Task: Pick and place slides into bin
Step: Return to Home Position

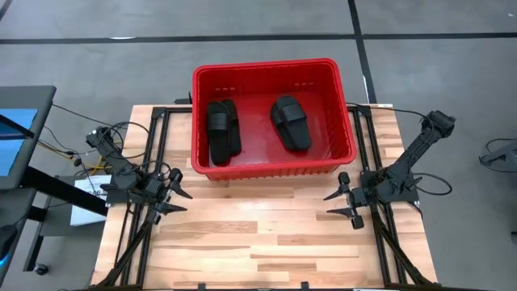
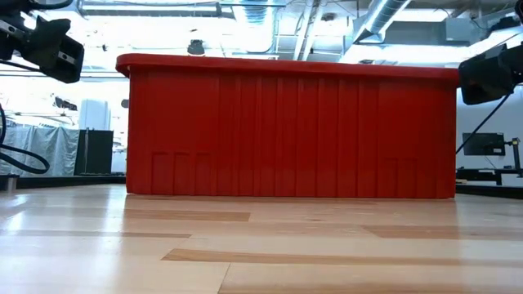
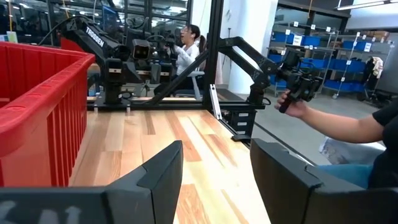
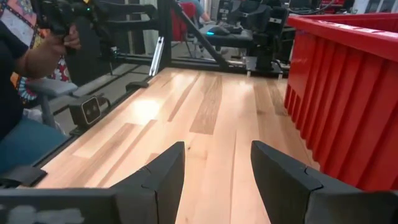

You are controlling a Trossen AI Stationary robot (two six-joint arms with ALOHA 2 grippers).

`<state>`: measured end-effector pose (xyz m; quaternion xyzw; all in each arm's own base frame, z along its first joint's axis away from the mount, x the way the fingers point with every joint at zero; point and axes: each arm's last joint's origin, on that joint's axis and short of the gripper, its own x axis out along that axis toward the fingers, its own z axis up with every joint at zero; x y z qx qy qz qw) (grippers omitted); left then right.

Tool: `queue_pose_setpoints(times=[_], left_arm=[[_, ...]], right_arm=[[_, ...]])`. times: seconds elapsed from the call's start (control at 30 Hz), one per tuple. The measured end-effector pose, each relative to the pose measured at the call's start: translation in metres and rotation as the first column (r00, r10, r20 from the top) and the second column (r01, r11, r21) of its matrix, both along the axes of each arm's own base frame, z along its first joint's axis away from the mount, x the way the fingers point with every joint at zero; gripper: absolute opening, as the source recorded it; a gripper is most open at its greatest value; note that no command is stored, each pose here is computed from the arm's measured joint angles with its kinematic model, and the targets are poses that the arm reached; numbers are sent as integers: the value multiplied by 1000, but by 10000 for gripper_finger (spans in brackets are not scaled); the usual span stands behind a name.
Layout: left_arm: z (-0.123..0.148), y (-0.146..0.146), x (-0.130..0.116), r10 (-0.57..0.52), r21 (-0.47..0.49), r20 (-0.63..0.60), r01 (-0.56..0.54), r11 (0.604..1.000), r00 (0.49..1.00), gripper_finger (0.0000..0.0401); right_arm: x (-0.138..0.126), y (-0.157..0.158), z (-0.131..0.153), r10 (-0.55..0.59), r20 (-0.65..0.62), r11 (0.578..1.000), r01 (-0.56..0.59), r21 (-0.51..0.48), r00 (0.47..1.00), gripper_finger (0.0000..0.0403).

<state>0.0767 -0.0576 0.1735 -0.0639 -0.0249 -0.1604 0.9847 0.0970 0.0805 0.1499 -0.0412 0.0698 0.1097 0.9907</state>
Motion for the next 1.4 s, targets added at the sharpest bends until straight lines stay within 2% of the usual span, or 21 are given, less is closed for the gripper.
queue_pose_setpoints(times=[1.4], left_arm=[[-1, 0, 0, -1, 40, 11, 1, 999, 1000, 178]], right_arm=[[0, 0, 0, 0, 0, 1000, 0, -1, 1000, 177]])
